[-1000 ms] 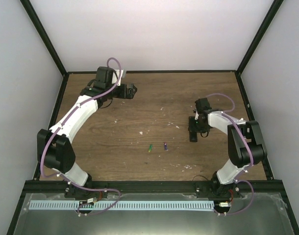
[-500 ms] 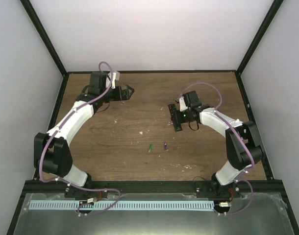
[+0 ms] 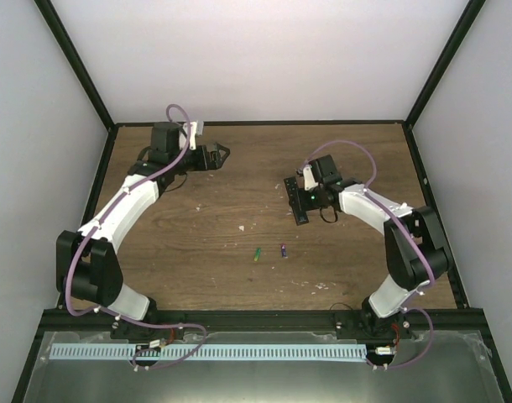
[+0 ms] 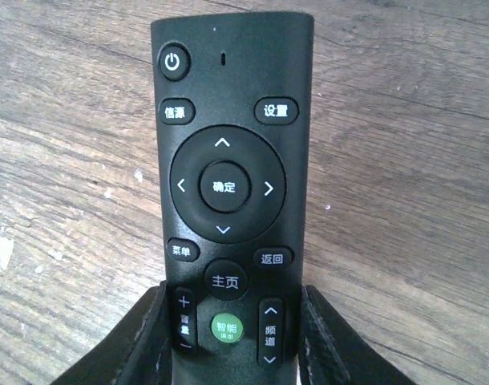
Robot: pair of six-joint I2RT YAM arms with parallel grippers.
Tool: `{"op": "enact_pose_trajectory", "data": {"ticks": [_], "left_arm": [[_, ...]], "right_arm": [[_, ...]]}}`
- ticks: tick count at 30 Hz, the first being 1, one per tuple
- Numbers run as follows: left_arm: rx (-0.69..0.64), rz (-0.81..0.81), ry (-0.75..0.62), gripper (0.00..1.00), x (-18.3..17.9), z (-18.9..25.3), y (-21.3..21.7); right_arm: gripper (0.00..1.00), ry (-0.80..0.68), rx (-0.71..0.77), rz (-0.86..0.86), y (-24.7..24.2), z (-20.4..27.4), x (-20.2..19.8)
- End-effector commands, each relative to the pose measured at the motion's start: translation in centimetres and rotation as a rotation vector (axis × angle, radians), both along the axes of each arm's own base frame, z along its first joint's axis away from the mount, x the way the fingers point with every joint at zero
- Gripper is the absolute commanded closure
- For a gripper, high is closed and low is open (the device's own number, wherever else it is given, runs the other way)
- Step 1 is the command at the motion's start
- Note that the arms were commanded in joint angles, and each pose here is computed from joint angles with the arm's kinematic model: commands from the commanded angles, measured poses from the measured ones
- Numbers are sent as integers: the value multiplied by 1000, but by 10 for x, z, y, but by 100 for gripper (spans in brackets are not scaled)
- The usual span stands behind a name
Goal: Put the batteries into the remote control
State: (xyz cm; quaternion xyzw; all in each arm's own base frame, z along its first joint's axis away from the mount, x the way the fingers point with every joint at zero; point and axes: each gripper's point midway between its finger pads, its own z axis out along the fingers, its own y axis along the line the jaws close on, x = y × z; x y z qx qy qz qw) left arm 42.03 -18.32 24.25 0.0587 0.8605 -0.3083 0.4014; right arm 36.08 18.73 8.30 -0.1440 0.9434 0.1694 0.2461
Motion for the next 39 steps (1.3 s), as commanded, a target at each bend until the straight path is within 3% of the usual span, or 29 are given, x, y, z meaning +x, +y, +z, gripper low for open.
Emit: {"op": "enact_pose_trajectory", "data": {"ticks": [1, 10, 39], "left_arm": [[-11, -14, -52, 2, 0, 18, 0], [-11, -22, -49, 3, 0, 17, 0], [-82, -22, -38, 4, -7, 20, -5]], "right_arm": [[78, -61, 52, 4, 8, 23, 1], [84, -86, 77, 0, 10, 35, -1], [87, -179, 195, 82, 25, 61, -11]]}}
